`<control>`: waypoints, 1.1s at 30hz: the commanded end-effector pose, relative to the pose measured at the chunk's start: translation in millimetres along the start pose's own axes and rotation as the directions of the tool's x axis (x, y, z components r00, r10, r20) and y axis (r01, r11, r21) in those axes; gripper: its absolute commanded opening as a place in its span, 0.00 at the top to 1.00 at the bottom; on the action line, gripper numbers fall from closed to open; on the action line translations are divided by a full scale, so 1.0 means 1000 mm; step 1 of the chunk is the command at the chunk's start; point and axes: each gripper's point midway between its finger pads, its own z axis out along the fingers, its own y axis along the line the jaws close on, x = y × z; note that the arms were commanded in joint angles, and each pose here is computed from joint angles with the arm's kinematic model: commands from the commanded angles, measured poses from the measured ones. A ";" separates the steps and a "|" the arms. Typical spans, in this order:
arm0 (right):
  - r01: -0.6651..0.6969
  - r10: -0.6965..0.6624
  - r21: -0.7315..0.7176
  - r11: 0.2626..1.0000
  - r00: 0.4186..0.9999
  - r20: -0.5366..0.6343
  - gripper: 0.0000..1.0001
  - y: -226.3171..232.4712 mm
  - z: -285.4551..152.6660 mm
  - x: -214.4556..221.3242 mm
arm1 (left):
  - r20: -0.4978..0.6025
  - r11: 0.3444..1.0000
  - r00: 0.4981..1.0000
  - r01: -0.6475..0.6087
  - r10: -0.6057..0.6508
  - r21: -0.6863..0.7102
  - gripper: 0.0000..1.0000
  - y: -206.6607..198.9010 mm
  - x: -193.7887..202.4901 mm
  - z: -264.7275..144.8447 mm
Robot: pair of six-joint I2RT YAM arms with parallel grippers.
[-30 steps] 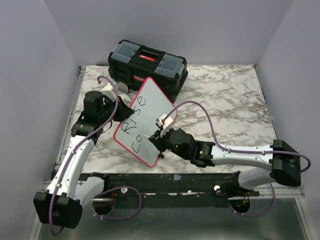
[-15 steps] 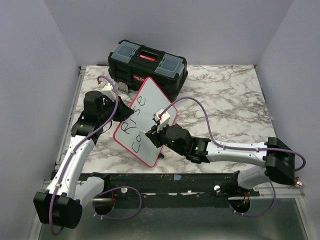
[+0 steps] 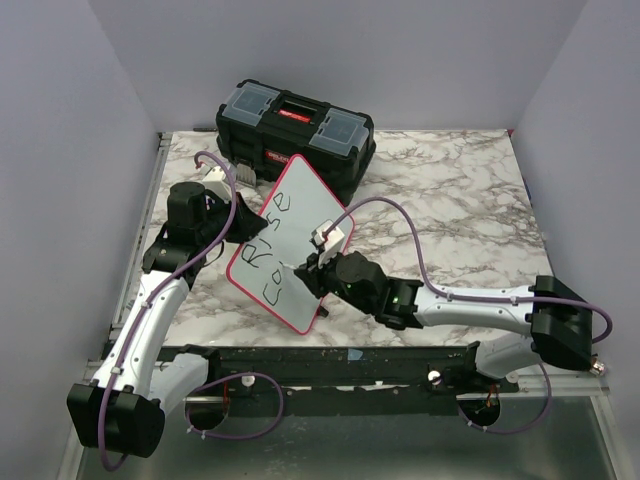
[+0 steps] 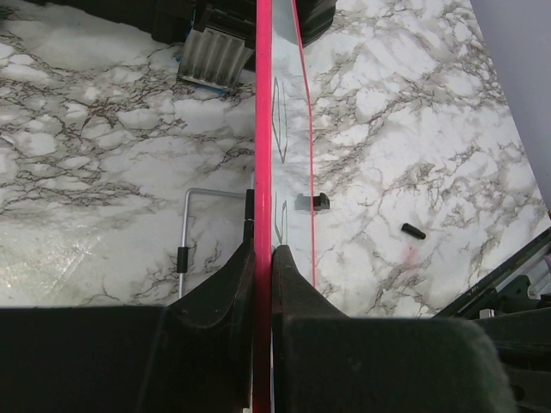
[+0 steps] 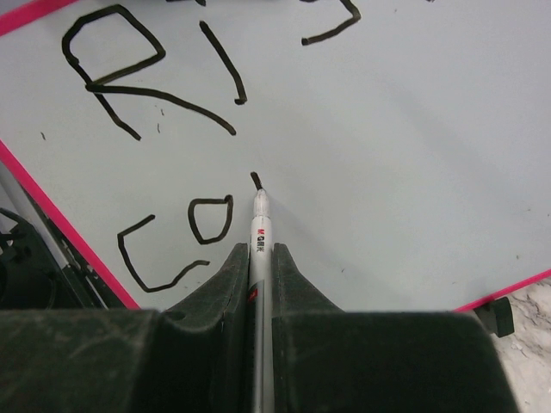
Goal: Write a sentence on the whiteboard
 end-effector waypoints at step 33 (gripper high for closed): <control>-0.004 0.004 -0.015 1.000 1.000 -0.029 0.99 0.003 0.004 0.004 | -0.010 0.996 0.996 -0.091 0.091 -0.020 1.00 0.004 0.003 -0.002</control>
